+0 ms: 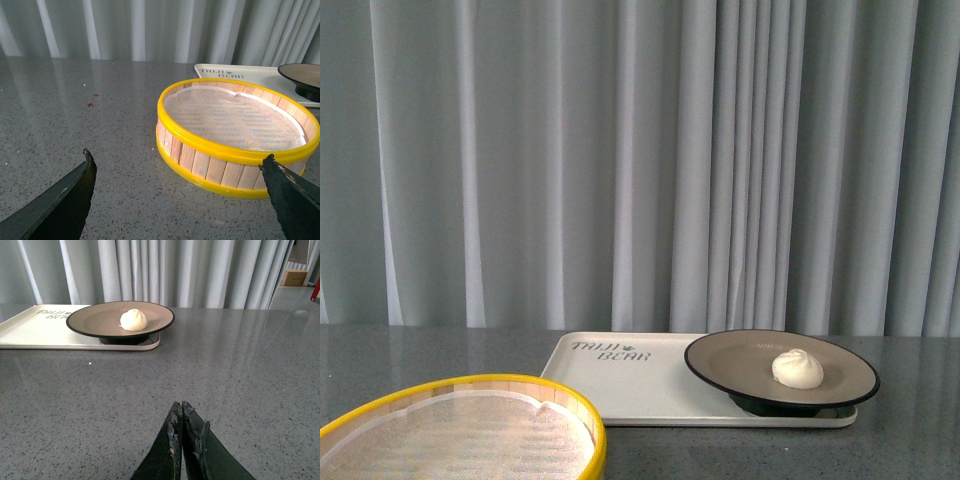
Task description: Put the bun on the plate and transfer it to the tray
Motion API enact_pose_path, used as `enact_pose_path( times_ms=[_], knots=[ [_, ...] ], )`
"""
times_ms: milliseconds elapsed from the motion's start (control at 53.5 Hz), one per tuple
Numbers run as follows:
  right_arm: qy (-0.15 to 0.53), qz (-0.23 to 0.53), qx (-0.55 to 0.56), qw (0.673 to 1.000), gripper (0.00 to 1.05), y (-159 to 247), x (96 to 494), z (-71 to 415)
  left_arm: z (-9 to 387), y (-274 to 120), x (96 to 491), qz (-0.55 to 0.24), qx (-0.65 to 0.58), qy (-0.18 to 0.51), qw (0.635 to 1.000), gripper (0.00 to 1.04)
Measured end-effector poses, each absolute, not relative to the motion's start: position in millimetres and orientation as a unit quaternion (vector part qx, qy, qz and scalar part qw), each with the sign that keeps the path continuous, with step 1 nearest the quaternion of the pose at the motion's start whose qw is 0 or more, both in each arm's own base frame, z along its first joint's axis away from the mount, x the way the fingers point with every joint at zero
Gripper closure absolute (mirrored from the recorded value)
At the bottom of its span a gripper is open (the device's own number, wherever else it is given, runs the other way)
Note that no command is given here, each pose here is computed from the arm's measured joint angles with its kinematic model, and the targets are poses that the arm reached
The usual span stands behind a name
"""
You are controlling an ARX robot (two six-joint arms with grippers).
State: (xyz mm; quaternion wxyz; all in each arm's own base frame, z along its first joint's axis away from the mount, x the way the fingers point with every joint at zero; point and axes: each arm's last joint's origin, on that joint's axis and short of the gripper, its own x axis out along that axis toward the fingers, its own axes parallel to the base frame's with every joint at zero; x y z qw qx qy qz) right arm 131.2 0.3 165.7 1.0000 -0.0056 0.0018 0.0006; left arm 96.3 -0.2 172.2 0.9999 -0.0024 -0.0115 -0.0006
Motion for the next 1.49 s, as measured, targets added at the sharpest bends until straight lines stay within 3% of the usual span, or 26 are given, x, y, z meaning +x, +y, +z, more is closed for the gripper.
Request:
enact_pose_path(
  times_ms=[1327,1495],
  knots=[
    [-0.001,0.002,-0.006,1.000,1.03,0.2,97.7,165.2,172.2,-0.2,96.3,-0.001,-0.002,-0.012,1.000,0.07],
    [-0.001,0.002,-0.006,1.000,0.65,0.2,97.6,165.2,172.2,-0.2,96.2,-0.001,-0.002,-0.012,1.000,0.07]
  ],
)
